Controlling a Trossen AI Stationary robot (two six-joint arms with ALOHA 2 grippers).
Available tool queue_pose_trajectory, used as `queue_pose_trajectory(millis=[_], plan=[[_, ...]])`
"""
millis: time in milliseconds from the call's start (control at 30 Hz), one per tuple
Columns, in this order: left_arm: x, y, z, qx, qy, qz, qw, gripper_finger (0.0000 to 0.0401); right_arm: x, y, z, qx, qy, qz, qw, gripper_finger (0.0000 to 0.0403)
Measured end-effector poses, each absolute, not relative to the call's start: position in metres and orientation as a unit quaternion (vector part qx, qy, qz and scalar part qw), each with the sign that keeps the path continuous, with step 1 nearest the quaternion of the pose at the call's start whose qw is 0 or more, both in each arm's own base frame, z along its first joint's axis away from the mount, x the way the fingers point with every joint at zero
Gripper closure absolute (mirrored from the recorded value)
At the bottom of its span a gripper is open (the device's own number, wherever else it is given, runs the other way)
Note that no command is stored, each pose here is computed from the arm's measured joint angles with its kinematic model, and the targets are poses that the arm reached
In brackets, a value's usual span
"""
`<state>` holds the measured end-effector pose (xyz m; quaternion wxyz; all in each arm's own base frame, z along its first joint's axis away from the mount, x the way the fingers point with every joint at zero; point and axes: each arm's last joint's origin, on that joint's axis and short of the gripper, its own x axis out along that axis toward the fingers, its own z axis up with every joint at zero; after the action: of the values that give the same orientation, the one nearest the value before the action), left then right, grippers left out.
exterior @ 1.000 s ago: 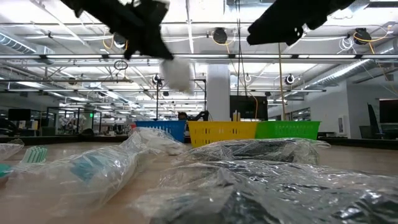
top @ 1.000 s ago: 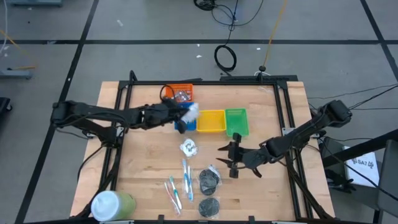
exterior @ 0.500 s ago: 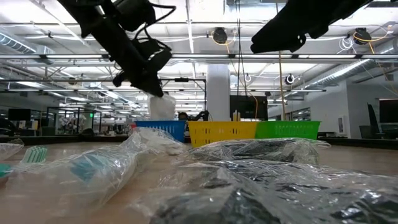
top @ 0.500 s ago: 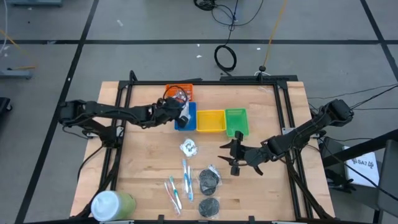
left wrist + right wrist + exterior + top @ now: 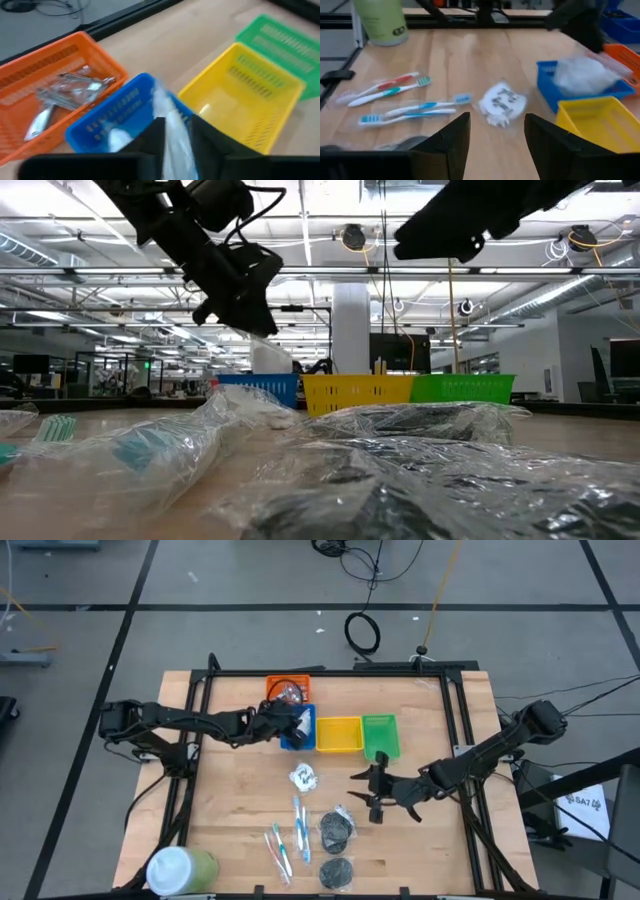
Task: Pick & Place Travel size toiletries
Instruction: Put the right vanity pack into the blue basket, then put the vanity pack into the blue basket
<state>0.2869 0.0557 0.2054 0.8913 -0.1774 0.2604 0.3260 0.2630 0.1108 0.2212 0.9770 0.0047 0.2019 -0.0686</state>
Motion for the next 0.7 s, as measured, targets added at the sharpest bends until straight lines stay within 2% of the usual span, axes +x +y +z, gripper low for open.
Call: queue_pose_trajectory(millis=[200, 333, 500, 700], plan=[[0.291, 0.057, 0.210, -0.192, 0.245, 0.278, 0.909, 0.0184, 0.293, 0.122, 0.197, -0.023, 0.133, -0.004, 0.991, 0.0205], [0.286, 0.052, 0.232, -0.188, 0.215, 0.211, 0.935, 0.0121, 0.315, 0.115, 0.175, -0.012, 0.124, 0.004, 0.992, 0.0192], [0.271, 0.040, 0.258, -0.201, 0.182, 0.170, 0.948, 0.0080, 0.351, 0.093, 0.152, -0.051, 0.200, -0.041, 0.978, 0.0171], [0.257, 0.025, 0.273, -0.175, 0.174, 0.170, 0.954, 0.0071, 0.397, 0.075, 0.140, -0.074, 0.297, -0.069, 0.949, 0.0136]])
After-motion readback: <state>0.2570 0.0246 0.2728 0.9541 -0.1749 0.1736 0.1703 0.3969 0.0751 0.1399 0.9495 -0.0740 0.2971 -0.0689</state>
